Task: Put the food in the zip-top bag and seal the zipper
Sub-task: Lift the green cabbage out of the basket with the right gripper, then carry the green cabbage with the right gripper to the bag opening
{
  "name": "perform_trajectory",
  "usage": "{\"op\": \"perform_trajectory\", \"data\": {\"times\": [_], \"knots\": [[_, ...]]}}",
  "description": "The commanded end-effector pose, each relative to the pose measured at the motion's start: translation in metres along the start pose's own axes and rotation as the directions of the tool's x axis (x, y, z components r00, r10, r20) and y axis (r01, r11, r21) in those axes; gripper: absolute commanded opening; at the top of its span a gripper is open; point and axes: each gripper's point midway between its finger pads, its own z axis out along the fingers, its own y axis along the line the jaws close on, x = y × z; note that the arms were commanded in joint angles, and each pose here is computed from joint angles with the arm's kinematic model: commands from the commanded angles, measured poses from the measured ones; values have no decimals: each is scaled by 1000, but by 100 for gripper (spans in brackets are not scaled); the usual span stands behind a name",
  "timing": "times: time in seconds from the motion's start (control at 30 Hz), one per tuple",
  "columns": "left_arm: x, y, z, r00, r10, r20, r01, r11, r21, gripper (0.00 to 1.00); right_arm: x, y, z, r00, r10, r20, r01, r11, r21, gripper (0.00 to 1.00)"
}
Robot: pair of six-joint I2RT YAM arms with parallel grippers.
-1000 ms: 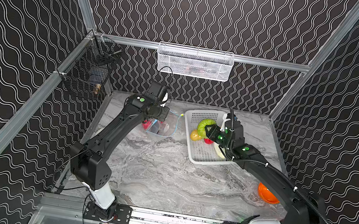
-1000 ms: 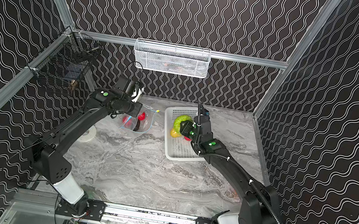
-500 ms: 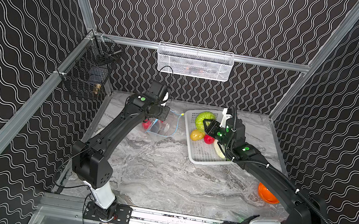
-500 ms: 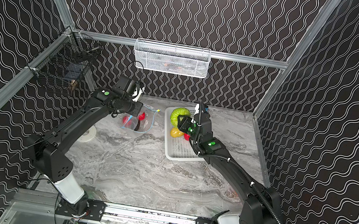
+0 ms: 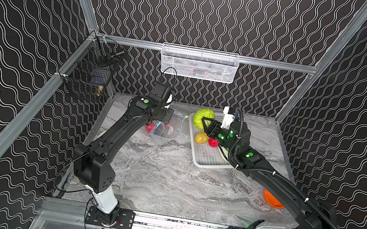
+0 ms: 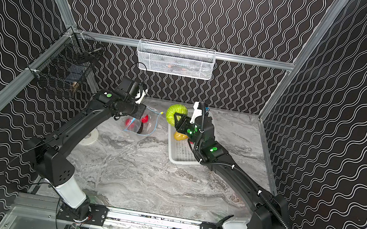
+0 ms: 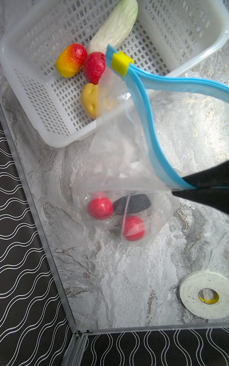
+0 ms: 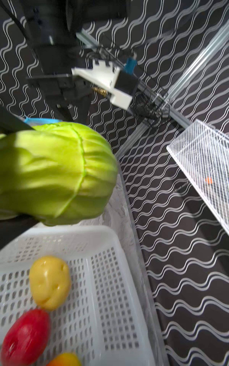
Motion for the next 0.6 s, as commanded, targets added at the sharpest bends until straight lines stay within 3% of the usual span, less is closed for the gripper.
{"op": "perform_trajectory", "data": {"times": [0.0,0.57], "knots": [[-2,-1,-1,1000,4,6,-4,1000,11,0,-15,24,1,998,10,61,-5,997,-79,19],[-5,1,-9,1000,6,26,-6,1000,3,0,15,59,15,999,48,6,-46,981,-188,18]]}}
